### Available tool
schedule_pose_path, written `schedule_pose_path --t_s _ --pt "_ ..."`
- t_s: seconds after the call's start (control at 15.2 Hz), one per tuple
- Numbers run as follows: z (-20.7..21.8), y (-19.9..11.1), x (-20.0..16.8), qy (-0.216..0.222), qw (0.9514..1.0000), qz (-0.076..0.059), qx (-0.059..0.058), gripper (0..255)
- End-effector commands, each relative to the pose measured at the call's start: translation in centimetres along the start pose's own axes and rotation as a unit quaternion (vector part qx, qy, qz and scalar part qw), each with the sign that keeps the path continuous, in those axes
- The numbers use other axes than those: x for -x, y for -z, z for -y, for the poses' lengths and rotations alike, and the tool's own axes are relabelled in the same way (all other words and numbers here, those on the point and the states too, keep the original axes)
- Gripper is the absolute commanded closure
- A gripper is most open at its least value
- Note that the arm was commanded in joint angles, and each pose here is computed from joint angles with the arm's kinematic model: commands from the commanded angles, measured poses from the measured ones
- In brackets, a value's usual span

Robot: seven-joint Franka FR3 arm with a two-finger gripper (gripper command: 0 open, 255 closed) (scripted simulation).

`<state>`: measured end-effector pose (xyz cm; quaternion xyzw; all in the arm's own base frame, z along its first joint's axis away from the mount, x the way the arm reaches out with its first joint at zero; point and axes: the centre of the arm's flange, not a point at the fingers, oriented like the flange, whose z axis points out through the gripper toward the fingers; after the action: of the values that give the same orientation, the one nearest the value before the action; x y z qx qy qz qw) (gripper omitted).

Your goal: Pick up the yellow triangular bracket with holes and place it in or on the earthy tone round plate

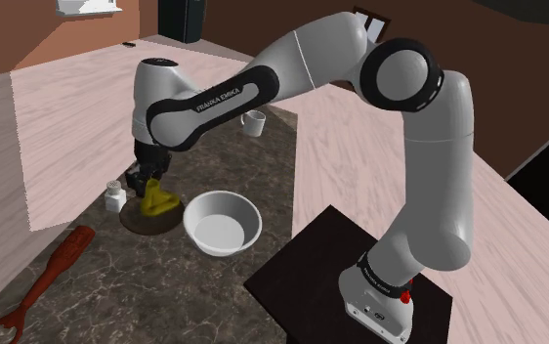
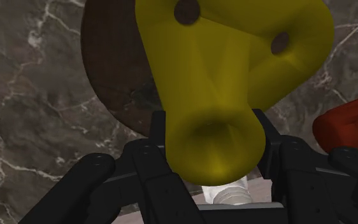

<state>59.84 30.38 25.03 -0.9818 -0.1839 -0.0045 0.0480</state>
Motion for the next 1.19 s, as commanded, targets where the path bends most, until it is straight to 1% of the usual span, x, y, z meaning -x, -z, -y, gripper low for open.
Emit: schedule_pose_path --t_s 0.0,0.4,0.92,0.99,1.12 --pt "-0.1 -1.0 0.1 0.000 1.0000 0.000 0.000 255" --pt "-0.4 -4.2 0.2 0.000 1.0000 0.000 0.000 255" --pt "-0.4 -4.2 0.2 0.000 1.0000 0.000 0.000 255" --pt "-0.4 -4.2 0.2 0.000 1.0000 0.000 0.000 0" --pt "-0.4 -4.2 0.2 0.000 1.0000 0.000 0.000 0"
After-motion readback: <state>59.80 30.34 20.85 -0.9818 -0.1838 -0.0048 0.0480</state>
